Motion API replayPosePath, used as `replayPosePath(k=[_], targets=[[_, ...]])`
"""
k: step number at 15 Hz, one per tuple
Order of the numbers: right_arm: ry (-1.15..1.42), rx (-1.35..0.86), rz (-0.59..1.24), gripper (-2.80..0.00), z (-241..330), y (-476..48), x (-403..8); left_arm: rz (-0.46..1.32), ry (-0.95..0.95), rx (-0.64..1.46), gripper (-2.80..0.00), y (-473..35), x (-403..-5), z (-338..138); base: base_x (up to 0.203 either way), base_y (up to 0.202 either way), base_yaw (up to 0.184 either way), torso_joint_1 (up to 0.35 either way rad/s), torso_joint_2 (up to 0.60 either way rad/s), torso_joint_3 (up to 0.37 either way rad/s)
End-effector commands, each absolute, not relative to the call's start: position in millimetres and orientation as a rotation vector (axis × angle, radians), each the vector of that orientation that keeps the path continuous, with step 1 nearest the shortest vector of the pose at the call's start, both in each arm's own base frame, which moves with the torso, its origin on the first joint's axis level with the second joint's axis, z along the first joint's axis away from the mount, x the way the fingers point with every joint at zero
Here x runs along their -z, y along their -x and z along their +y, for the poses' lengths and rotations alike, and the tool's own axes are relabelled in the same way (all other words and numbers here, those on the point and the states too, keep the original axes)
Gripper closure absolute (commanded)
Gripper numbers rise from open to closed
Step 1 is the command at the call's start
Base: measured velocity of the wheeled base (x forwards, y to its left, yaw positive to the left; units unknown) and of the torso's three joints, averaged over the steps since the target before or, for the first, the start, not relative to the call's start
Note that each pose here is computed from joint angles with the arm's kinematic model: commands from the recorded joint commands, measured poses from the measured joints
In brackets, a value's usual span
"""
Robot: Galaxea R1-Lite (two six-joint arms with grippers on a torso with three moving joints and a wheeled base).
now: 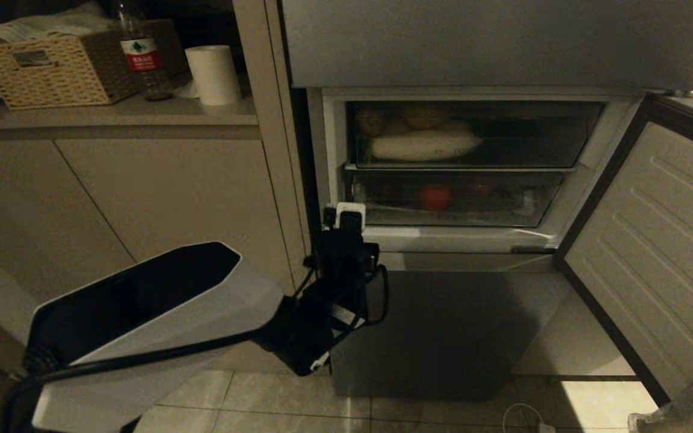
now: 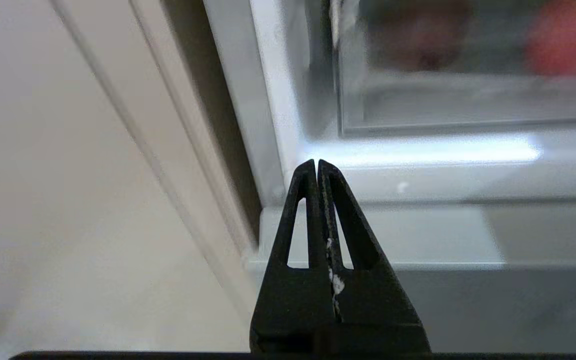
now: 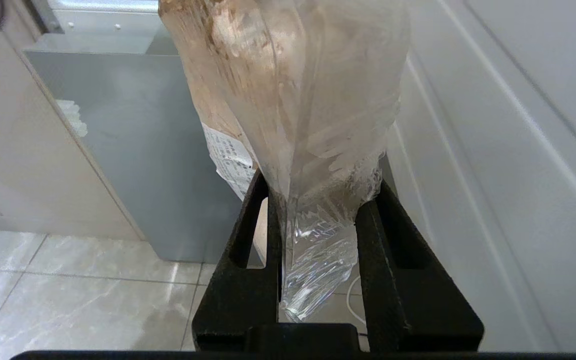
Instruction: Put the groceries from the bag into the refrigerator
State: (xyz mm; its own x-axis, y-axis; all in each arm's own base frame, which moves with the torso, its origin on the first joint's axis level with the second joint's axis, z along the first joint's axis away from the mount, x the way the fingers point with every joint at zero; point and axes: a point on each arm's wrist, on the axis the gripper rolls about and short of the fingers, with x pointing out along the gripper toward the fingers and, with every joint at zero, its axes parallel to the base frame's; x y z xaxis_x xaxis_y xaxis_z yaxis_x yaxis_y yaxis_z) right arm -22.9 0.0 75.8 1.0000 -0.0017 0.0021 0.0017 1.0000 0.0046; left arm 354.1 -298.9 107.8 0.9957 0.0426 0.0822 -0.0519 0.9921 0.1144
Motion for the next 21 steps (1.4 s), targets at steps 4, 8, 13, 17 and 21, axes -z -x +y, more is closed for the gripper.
replayPosePath(k=[4, 8, 13, 17, 21], targets=[[-0.005, 0.002, -0.002, 0.00, 0, 23, -76, -0.100, -0.086, -0.078, 0.00, -353, -106, -315, 0.000, 0.000, 0.000, 0.000, 0.00, 0.000], [-0.005, 0.002, -0.002, 0.00, 0, 23, -76, -0.122, -0.039, -0.080, -2.80, -353, -107, -312, 0.000, 0.000, 0.000, 0.000, 0.00, 0.000], [-0.005, 0.002, 0.000, 0.00, 0, 23, -76, -0.120, -0.033, -0.058, -2.80, -342, -110, -316, 0.000, 0.000, 0.000, 0.000, 0.00, 0.000], [-0.005, 0.002, -0.002, 0.00, 0, 23, -76, -0.119, -0.022, -0.041, -2.80, -335, -111, -320, 0.000, 0.000, 0.000, 0.000, 0.00, 0.000], [-0.005, 0.002, -0.003, 0.00, 0, 23, -76, -0.117, -0.025, -0.052, -2.80, -340, -110, -317, 0.000, 0.000, 0.000, 0.000, 0.00, 0.000]])
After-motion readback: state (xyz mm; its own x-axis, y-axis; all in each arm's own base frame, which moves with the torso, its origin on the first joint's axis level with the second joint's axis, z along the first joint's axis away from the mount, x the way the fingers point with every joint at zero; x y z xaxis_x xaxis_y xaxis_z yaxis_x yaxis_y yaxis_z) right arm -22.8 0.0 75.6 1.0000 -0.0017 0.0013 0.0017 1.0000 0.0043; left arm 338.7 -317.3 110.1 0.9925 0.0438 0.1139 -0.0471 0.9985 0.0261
